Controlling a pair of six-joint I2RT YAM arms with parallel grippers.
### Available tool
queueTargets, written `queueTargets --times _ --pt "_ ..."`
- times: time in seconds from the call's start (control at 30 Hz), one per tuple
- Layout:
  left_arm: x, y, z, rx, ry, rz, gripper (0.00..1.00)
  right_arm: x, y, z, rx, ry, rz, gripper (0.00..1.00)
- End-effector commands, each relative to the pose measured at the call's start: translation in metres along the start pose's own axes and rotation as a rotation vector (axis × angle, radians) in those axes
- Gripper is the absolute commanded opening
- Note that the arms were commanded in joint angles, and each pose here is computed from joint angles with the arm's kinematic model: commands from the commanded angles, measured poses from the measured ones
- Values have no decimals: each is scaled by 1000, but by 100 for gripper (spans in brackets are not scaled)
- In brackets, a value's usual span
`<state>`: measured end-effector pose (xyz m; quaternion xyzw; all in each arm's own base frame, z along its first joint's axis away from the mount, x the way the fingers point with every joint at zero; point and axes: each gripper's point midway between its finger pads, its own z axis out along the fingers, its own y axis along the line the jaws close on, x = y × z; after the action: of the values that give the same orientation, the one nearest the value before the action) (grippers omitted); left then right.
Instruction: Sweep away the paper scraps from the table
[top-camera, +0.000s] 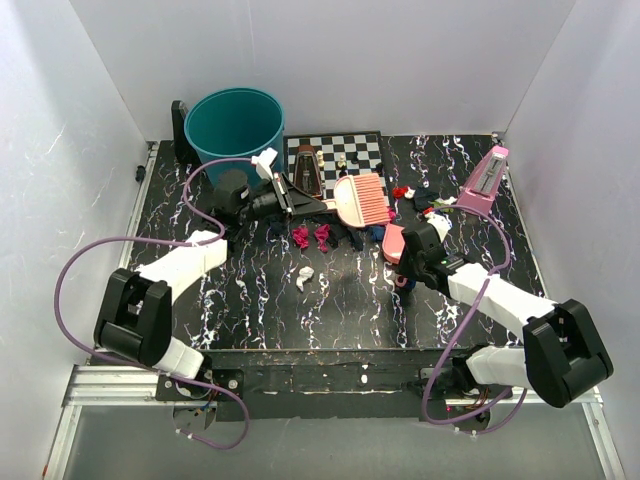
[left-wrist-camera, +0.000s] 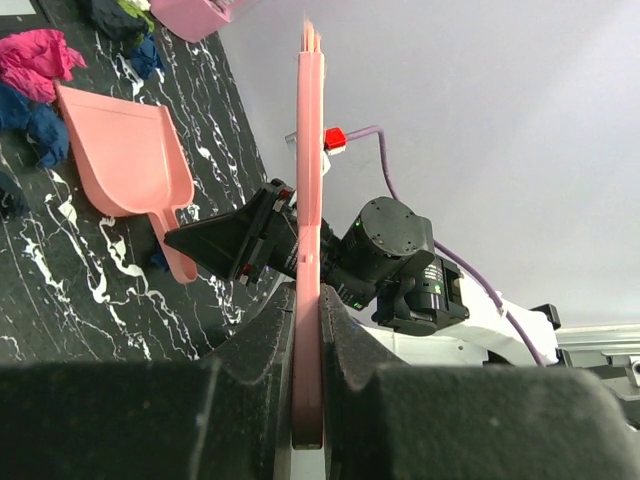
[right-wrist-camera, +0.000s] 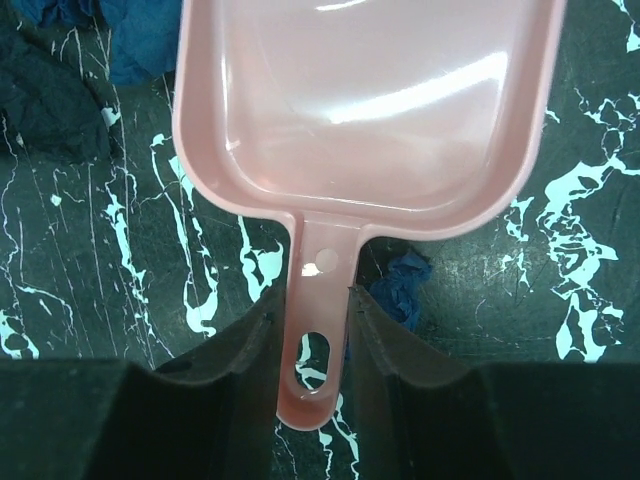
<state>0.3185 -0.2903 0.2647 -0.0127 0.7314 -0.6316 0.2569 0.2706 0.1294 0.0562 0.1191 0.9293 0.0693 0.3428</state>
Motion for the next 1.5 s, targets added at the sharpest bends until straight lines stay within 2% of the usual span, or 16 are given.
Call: queueTargets --times 0.0,0.27,0.43,0.6,0.73,0.83,0.93,1.27,1.37,1.47 --pt "-15 -47 0 132 -11 95 0 -13 9 -6 -35 -46 20 34" --pt "-16 -44 22 67 -18 104 0 -24 5 -21 -45 -99 -2 33" --pt "-23 -41 45 -10 -78 118 0 -16 4 -24 -65 -74 -15 35" --pt "-23 -39 79 -30 -52 97 0 0 3 -18 -91 -43 -2 38" --pt "-25 -35 99 -27 -41 71 0 3 0 -17 -77 -46 6 49" --pt "-27 -37 105 -12 -36 67 0 5 -3 -15 -68 -40 15 70" --pt "-27 -37 104 -20 -39 77 0 8 -2 -13 -68 -28 18 73" --pt "-30 -38 86 -90 -88 151 0 14 -3 1 -15 15 -6 63" --pt "-31 -33 81 -114 -104 165 0 13 -2 1 -7 18 -9 54" --pt "-31 -26 81 -144 -110 167 0 7 -1 -6 -11 4 -6 38"
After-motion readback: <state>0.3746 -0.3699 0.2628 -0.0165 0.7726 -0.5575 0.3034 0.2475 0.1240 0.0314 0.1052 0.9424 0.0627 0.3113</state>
